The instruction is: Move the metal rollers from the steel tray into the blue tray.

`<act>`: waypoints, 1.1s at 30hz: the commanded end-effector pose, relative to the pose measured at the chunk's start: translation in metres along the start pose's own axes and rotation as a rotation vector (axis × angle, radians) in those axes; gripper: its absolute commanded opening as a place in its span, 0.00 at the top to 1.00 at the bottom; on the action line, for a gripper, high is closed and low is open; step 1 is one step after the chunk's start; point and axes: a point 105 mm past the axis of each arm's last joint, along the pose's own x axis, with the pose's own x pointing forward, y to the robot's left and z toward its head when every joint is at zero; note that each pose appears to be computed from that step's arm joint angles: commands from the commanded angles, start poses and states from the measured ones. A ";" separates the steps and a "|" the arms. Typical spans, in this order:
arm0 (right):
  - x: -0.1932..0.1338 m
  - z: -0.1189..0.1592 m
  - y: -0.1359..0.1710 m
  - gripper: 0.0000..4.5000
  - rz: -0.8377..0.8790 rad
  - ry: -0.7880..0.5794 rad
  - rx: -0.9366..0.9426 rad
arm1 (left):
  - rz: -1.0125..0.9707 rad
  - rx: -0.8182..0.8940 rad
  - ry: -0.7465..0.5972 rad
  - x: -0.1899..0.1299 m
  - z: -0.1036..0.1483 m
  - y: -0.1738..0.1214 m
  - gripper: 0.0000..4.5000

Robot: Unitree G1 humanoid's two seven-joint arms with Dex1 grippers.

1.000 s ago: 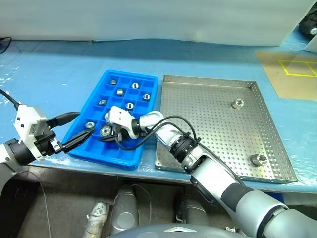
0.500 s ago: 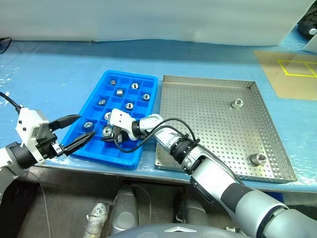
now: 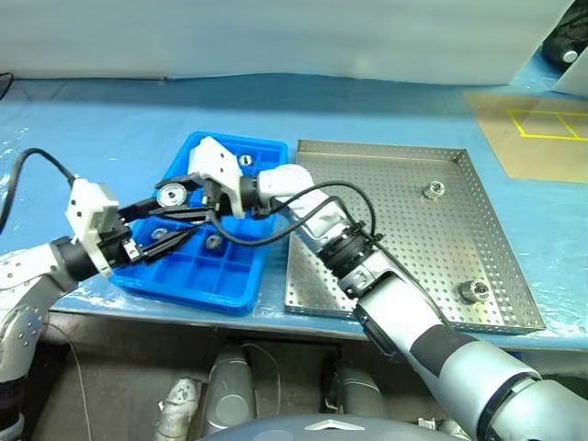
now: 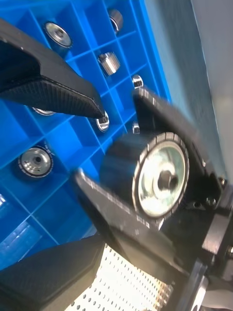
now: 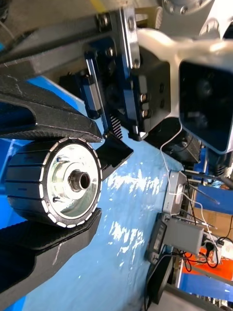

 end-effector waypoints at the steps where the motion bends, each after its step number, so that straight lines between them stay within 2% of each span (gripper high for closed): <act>1: -0.013 0.001 -0.002 0.63 -0.033 -0.001 0.010 | -0.006 0.038 -0.022 0.003 0.005 0.009 0.11; 5: 0.003 0.009 0.005 0.63 -0.034 -0.030 0.017 | 0.042 0.064 -0.062 0.000 0.019 0.028 0.11; 9: 0.042 0.023 0.014 0.63 -0.021 -0.088 0.032 | 0.055 0.098 -0.045 -0.011 0.030 0.035 0.11; 16: 0.078 0.025 0.041 0.63 0.063 -0.113 0.078 | 0.086 0.092 -0.024 -0.024 0.026 0.025 0.11; 20: 0.104 0.023 0.074 0.63 0.165 -0.110 0.097 | 0.130 0.090 -0.020 -0.038 0.029 0.018 0.11; 26: 0.114 0.024 0.094 0.63 0.239 -0.120 0.097 | 0.184 0.087 0.010 -0.060 0.029 0.002 0.11; 33: 0.129 0.039 0.127 0.63 0.355 -0.168 0.085 | 0.298 0.059 0.020 -0.086 0.028 -0.020 0.11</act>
